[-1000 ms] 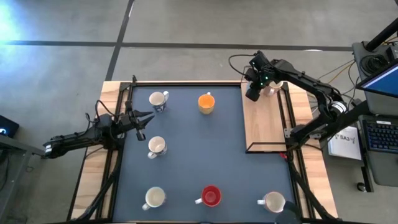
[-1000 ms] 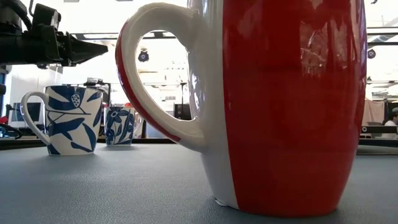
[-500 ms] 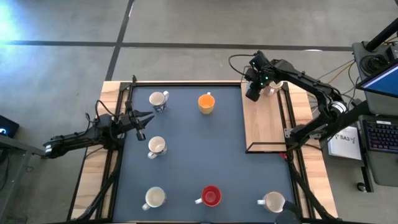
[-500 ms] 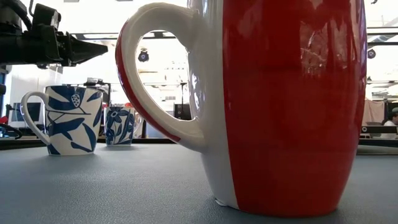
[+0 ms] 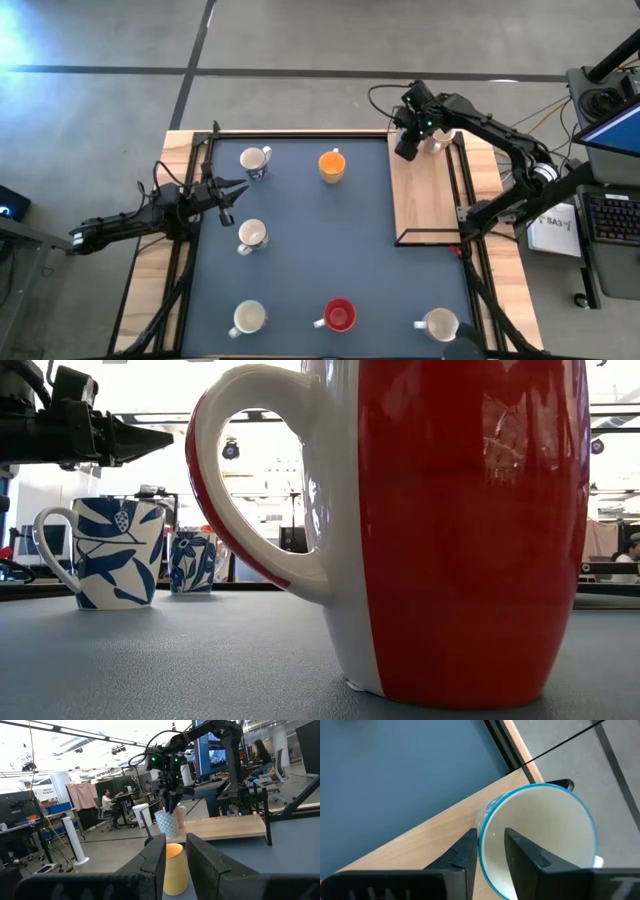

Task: Place coffee mugs
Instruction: Put the light blue cup on the shelf aligned with the orange cup, then move the dark blue cup to the center of the table

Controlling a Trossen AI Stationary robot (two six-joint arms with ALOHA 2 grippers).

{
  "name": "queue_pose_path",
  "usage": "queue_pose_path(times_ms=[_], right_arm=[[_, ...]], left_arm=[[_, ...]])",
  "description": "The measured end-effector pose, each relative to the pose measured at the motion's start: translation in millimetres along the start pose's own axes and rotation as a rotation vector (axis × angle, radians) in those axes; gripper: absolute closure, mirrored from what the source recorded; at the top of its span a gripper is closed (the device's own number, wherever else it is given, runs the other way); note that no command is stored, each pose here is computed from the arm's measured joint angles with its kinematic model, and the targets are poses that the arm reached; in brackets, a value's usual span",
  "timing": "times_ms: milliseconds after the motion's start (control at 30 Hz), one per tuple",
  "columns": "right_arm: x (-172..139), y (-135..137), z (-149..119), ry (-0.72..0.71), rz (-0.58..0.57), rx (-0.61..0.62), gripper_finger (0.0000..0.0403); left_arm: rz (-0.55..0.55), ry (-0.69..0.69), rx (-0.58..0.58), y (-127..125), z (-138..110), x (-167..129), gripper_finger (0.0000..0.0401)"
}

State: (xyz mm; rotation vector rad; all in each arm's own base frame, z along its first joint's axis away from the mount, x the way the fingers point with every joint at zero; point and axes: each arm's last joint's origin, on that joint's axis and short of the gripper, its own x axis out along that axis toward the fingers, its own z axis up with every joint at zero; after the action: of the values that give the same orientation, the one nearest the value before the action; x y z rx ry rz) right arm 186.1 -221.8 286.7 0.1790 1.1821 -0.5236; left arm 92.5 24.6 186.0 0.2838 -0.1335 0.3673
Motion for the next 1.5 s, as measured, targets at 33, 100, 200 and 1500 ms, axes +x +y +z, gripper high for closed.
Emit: queue_pose_path(times_ms=[33, 100, 200, 1500], right_arm=[[-3, 0, 1, -0.001, 0.0, 0.0, 0.0309], [-9, -1, 4, -0.009, -0.003, 0.016, 0.0306], [-19, -2, 9, -0.026, -0.006, 0.05, 0.0308], [-117, 178, 14, -0.295, 0.405, 0.22, 0.0327]], left_arm=[[0.0, 0.0, 0.0, 0, 0, 0, 0.0342], [0.0, 0.0, 0.0, 0, 0, 0, 0.0342], [0.0, 0.0, 0.0, 0, 0, 0, 0.0342], [0.02, -0.12, -0.227, 3, 11, 0, 0.0342]])
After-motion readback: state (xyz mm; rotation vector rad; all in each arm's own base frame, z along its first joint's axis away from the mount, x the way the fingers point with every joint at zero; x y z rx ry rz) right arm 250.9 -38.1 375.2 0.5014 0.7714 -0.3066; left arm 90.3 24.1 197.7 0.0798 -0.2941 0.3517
